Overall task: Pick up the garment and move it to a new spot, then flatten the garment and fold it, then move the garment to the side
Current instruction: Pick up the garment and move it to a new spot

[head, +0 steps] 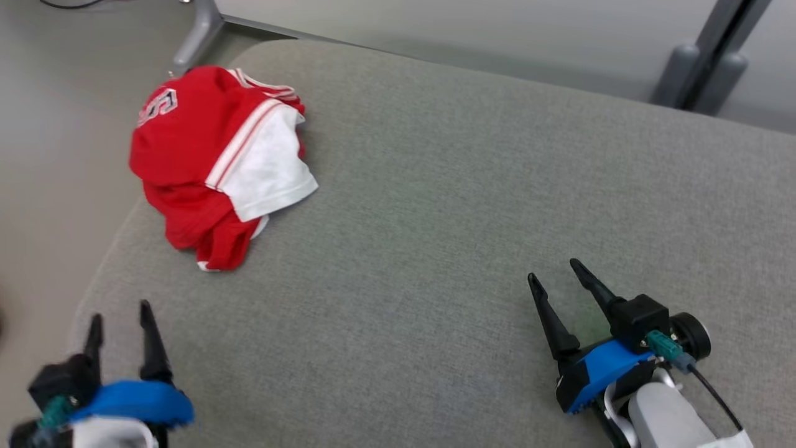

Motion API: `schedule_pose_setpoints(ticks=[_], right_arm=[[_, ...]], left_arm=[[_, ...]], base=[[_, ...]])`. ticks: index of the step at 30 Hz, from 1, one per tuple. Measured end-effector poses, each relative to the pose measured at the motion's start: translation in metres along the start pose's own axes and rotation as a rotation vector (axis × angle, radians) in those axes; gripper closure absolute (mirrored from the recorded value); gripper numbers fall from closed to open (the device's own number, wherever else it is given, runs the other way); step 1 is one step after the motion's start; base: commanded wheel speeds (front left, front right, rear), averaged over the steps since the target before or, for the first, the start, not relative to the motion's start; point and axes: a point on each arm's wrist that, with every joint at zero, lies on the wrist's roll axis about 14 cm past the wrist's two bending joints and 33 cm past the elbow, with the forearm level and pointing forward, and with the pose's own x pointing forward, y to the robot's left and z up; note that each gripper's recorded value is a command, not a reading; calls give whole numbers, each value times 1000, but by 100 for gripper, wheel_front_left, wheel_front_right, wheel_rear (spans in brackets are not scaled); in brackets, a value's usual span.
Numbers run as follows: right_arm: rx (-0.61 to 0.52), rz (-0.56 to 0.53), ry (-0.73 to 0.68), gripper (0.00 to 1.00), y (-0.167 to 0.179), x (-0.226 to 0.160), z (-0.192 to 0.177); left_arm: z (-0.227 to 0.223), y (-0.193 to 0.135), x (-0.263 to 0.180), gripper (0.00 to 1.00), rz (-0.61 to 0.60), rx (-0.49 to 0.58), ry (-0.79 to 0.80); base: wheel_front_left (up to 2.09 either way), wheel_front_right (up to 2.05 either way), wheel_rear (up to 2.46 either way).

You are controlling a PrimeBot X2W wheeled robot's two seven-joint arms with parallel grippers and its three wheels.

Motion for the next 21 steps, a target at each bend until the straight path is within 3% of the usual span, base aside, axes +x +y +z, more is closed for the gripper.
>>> schedule_pose_setpoints(ticks=[4,13,21], right_arm=[[-2,-21,8,0,-17,0,-8],[7,-76,-6,0,-54,6,-18],[19,-108,-5,0,-73,7,-30]], left_arm=[[28,-5,36,0,-28,52,-57],[70,-52,112,0,-152,181,-123],[61,-95,162,0,-251,261,-52]], base=[[0,0,0],[0,0,0],[0,0,0]])
